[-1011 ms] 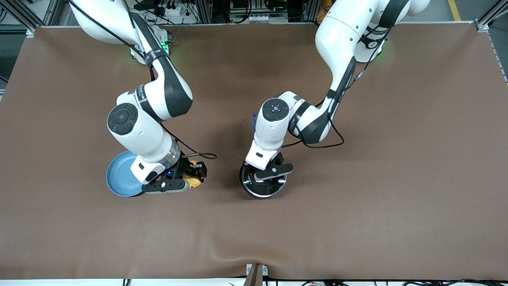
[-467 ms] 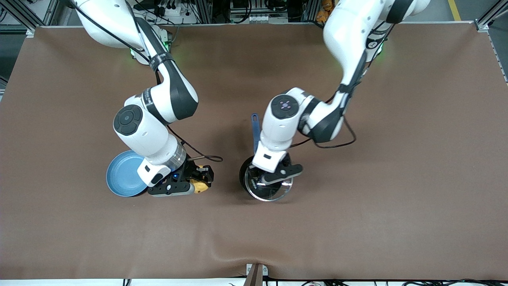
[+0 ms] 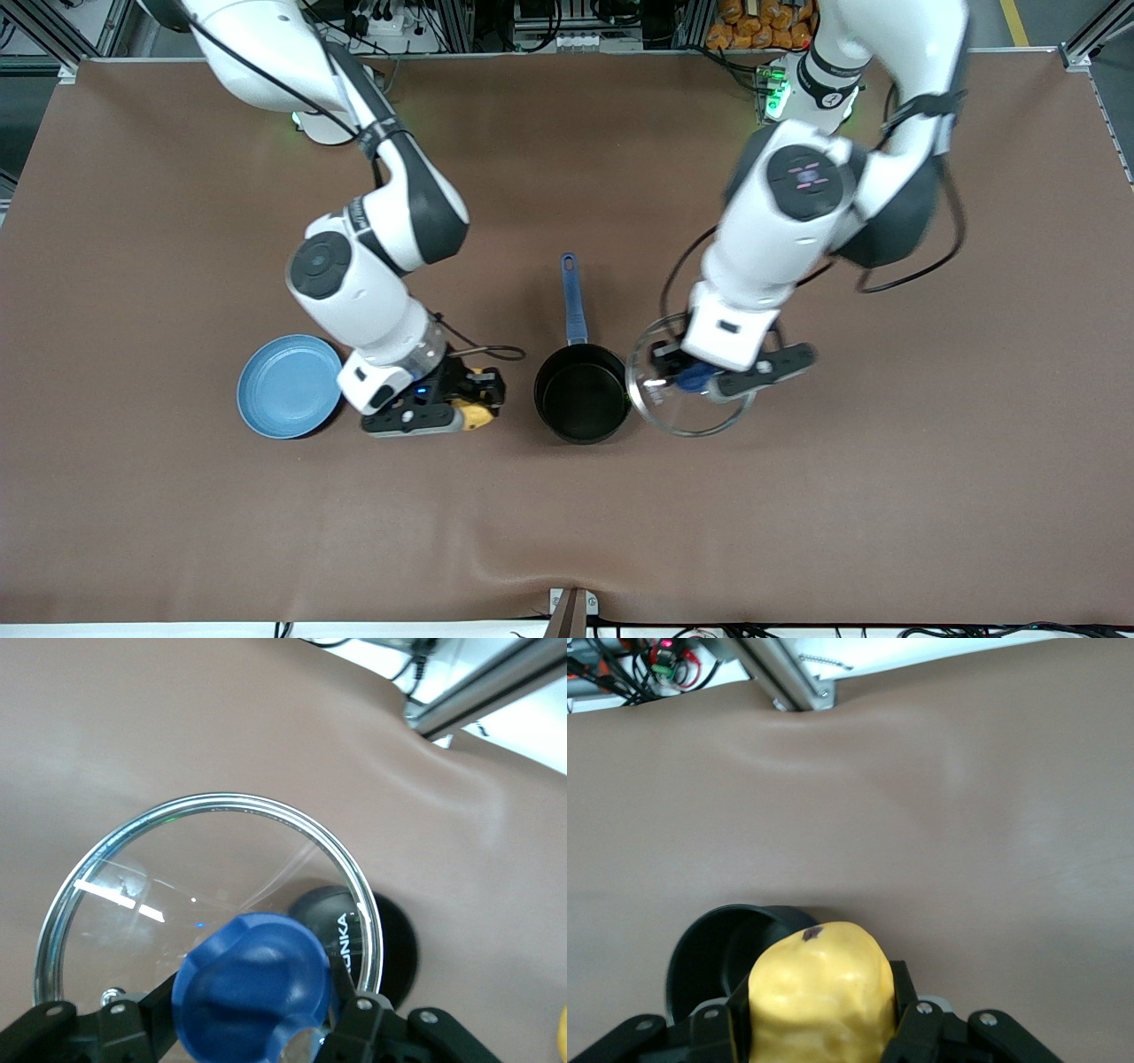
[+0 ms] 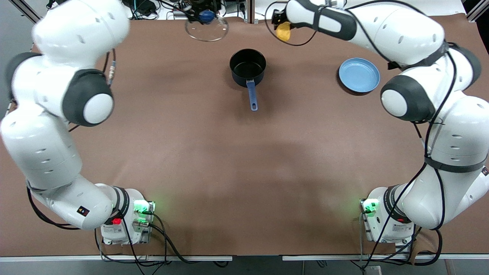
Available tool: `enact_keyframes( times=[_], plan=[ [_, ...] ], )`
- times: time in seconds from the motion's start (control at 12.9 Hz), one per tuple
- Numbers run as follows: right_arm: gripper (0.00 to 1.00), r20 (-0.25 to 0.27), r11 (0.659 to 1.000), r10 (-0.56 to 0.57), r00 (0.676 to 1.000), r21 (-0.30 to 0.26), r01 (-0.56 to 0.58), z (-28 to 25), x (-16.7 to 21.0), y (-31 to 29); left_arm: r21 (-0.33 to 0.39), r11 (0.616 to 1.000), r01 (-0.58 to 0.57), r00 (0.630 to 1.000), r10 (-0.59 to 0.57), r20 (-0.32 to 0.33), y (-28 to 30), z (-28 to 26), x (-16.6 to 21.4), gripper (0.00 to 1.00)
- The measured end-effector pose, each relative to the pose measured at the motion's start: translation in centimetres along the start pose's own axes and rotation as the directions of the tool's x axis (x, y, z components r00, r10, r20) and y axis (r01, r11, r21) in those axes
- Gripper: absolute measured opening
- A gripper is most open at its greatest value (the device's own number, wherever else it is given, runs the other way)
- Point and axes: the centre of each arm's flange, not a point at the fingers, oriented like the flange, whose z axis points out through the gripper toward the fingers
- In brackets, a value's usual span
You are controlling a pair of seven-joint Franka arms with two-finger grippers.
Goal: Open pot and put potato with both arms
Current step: 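Lift the glass lid off the pot with the left gripper, then carry the potato over the pot while the left gripper lowers the lid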
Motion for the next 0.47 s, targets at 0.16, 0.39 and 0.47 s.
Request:
enact_keyframes(
  times=[0.16,0.39,0.47],
  plan=[
    [0.59,0.019,1.000,-0.010,1.000,0.002,0.009,2.2,-1.4,-2.6,0.030,0.998,-0.047,0.999,0.046,0.026,-4.6,-0.7,0.7,0.60],
    [0.59,0.043,0.998,-0.055,0.998,0.003,0.055,6.1,-4.0,-6.4,0.080,0.987,-0.141,0.987,0.134,0.095,-14.4,0.3,2.6,0.60],
    [0.59,0.047,0.997,-0.071,0.996,0.003,0.071,7.2,-4.6,-7.4,0.090,0.982,-0.165,0.981,0.155,0.115,-17.4,0.9,3.6,0.60]
  ],
)
